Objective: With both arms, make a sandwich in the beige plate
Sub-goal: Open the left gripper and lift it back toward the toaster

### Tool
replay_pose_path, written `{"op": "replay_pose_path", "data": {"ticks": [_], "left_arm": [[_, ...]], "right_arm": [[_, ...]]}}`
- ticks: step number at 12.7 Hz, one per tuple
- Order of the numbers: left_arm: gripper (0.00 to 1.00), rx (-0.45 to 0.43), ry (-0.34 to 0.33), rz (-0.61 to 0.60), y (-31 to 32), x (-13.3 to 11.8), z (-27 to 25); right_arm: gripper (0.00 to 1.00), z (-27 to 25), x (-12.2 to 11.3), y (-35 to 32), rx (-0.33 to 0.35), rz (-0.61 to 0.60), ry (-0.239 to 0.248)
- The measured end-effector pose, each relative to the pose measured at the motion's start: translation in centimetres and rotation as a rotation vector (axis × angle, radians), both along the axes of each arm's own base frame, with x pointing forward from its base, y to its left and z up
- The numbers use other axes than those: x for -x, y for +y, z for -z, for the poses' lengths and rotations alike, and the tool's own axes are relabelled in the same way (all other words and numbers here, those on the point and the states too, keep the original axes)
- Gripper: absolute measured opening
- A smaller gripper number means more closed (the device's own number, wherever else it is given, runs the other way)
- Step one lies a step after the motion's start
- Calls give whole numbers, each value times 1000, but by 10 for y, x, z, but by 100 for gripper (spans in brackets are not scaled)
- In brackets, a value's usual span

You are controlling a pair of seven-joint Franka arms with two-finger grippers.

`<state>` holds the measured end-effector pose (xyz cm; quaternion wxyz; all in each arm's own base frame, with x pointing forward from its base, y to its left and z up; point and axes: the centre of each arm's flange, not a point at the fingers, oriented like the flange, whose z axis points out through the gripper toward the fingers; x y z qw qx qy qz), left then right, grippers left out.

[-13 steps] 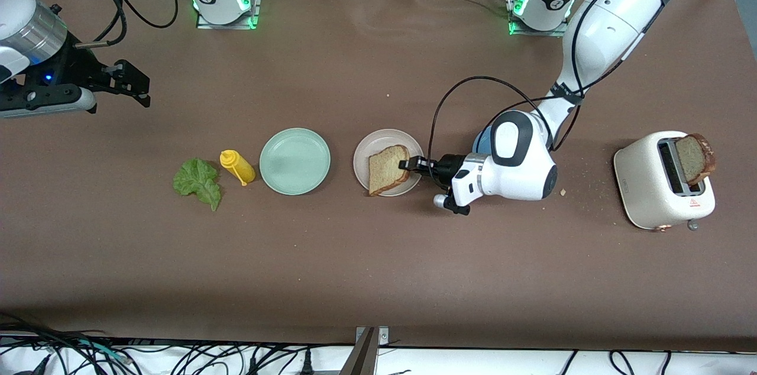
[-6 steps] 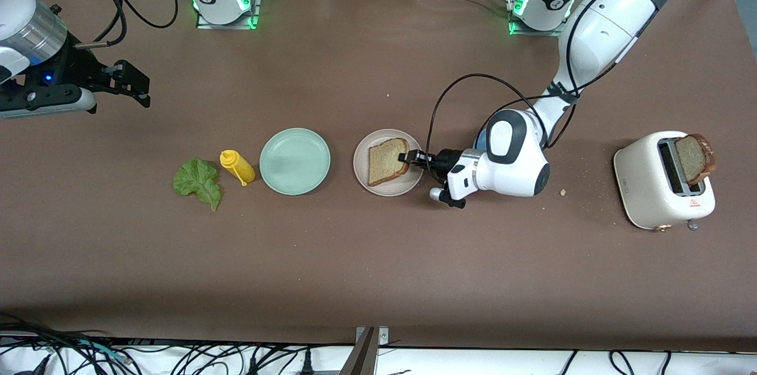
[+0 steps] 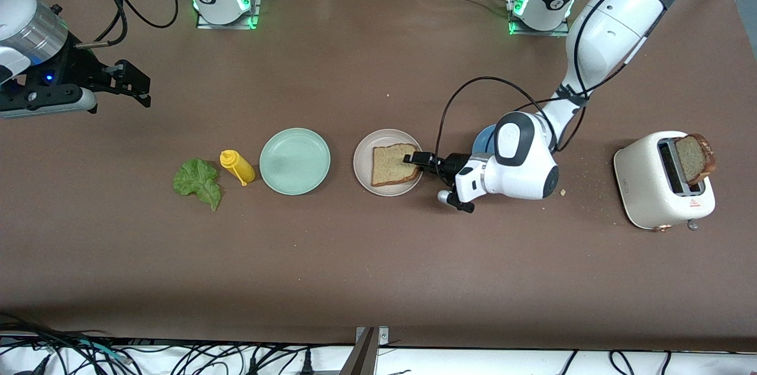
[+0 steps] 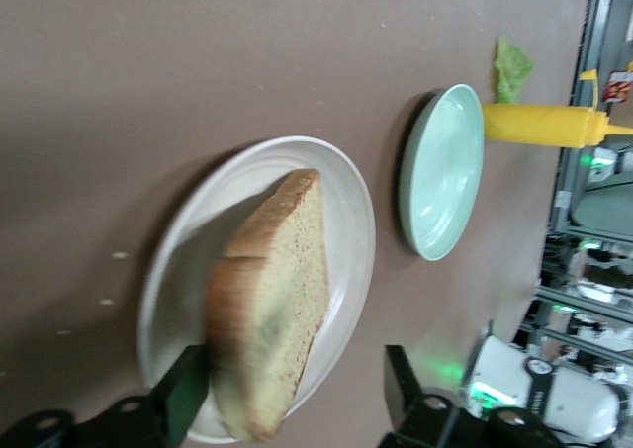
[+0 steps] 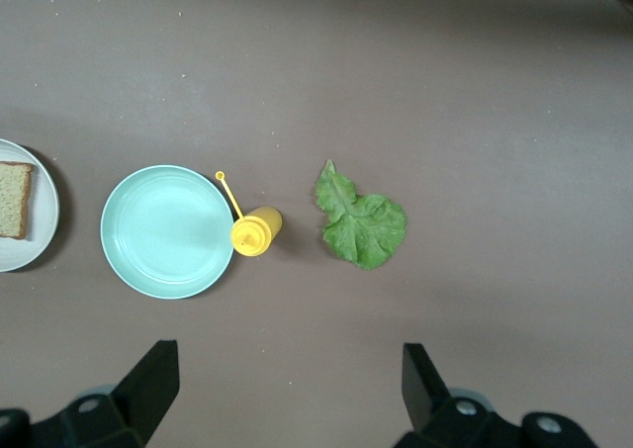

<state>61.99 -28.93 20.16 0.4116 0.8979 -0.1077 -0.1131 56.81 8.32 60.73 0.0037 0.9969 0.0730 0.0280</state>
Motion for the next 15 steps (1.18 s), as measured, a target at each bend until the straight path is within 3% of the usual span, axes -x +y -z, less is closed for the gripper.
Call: {"op": "replay_pose_path", "data": {"ticks": [1, 2, 8, 15], "left_arm": [[96, -26, -29, 18, 8, -4, -4], [100, -53, -60, 37, 16, -8, -10], [100, -217, -221, 139, 75, -31, -74], [100, -317, -225, 176, 140, -31, -156]], "right_arm": [[100, 0, 0, 0, 0, 0, 0], [100, 0, 0, 0, 0, 1, 0], [100, 0, 0, -1, 0, 1, 0], [100, 1, 0, -1, 0, 2, 2]]}}
